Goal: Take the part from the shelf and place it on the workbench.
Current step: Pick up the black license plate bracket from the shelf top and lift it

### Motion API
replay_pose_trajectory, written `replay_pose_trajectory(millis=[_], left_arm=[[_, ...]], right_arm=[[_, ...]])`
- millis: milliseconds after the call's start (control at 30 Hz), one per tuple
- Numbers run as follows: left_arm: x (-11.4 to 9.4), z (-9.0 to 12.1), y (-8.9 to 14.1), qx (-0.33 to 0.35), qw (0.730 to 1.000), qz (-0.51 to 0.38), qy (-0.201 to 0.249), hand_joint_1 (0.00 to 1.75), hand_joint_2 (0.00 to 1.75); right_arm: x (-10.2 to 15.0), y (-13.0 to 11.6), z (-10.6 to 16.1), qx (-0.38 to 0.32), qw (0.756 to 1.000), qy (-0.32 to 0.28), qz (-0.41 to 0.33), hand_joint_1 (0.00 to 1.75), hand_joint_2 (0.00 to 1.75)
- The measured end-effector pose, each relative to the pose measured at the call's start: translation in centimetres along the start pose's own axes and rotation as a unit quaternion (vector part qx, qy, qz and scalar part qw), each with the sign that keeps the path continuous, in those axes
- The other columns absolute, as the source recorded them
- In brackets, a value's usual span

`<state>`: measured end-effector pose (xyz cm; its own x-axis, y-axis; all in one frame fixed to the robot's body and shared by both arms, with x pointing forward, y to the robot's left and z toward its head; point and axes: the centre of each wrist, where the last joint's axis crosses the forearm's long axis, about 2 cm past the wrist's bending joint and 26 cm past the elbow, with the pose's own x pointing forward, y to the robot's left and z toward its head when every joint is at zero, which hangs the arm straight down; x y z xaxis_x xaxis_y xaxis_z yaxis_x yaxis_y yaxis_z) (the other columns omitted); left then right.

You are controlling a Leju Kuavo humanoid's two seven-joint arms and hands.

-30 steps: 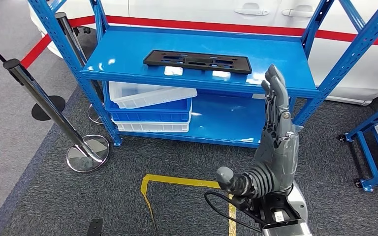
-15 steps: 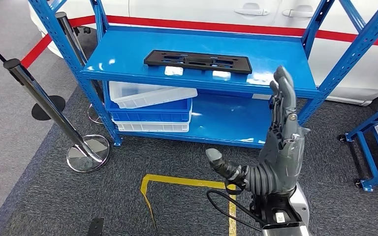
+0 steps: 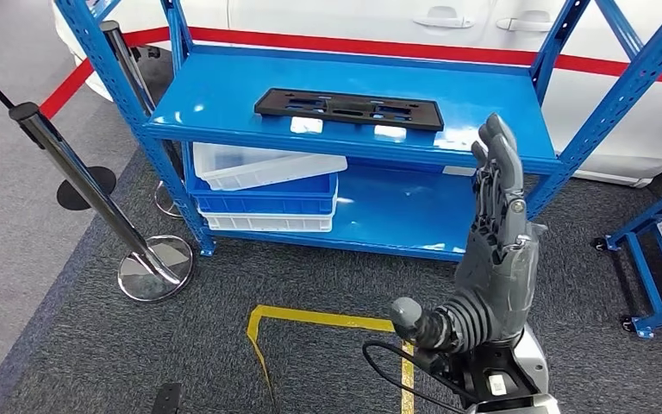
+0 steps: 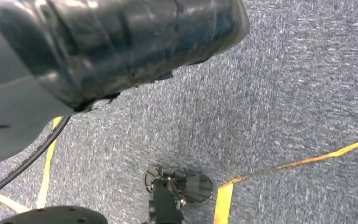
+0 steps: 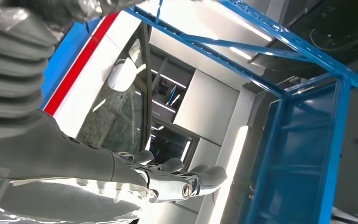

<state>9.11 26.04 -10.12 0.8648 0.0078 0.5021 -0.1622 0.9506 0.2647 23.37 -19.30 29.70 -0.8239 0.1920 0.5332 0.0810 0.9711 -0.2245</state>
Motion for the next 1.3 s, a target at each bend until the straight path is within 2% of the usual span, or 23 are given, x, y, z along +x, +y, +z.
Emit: replay_pose_trajectory(millis=[967, 1300], left_arm=[[-0.08, -0.13, 0.37, -0.007, 1.0, -0.001, 0.005, 0.0, 0.0], [0.04, -0.14, 0.28, -0.012, 1.0, -0.009, 0.003, 0.0, 0.0]], right_arm=[[-0.03, 0.01, 0.0, 0.003, 1.0, 0.0, -0.005, 0.0, 0.0], [-0.53, 0.29, 0.05, 0.052, 0.997, 0.031, -0.038, 0.0, 0.0]])
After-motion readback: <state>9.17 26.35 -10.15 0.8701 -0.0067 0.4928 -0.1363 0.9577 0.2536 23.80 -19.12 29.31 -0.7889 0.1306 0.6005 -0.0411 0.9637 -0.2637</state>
